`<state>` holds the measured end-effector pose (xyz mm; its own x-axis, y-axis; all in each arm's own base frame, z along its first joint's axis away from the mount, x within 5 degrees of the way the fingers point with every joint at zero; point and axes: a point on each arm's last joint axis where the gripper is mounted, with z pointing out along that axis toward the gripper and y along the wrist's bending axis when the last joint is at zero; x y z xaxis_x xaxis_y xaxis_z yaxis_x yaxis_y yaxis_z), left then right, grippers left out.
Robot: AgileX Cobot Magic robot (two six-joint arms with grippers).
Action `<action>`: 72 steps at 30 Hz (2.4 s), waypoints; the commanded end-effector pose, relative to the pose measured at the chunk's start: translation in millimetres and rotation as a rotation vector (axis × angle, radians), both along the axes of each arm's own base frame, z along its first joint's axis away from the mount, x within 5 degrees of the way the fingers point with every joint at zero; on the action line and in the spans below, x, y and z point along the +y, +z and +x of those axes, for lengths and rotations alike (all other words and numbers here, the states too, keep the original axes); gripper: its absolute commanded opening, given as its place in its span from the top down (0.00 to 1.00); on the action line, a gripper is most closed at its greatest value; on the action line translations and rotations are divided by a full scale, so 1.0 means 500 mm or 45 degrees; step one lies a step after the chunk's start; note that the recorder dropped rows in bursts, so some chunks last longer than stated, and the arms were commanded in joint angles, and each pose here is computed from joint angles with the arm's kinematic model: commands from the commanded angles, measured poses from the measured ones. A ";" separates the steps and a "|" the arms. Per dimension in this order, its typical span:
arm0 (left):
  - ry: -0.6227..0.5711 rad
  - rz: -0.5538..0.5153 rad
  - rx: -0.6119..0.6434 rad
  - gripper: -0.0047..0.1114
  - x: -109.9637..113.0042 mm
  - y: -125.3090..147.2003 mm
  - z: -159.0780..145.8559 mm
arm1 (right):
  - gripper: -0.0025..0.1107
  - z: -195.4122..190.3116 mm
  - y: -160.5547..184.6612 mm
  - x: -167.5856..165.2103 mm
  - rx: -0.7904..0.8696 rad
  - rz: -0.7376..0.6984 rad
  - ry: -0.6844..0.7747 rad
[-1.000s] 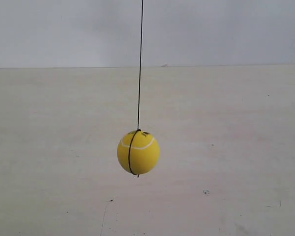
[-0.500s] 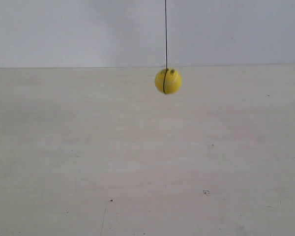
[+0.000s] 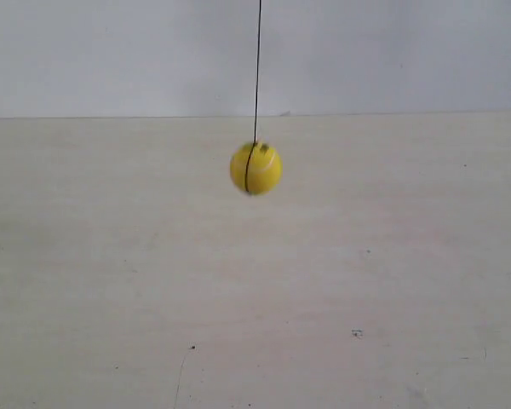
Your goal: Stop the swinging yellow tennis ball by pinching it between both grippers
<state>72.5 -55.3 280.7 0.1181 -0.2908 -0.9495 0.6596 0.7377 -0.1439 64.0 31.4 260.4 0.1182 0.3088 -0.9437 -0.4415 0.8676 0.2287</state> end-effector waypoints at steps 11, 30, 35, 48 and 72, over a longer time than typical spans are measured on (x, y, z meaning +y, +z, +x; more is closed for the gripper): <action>-0.486 0.360 0.217 0.92 -0.047 -0.097 0.091 | 0.98 0.060 -0.077 0.137 0.204 -0.458 0.737; -0.336 0.416 0.187 0.92 -0.071 -0.185 0.259 | 0.98 0.290 -0.100 0.238 0.278 -0.706 0.639; -0.293 0.379 0.210 0.92 -0.071 -0.189 0.305 | 0.98 0.320 -0.102 0.238 0.230 -0.756 0.525; -0.526 0.497 0.273 0.92 -0.092 -0.245 0.330 | 0.98 0.348 -0.128 0.269 0.315 -0.749 0.659; -0.594 0.570 0.186 0.92 -0.144 -0.273 0.344 | 0.98 0.336 -0.127 0.277 0.296 -0.742 0.758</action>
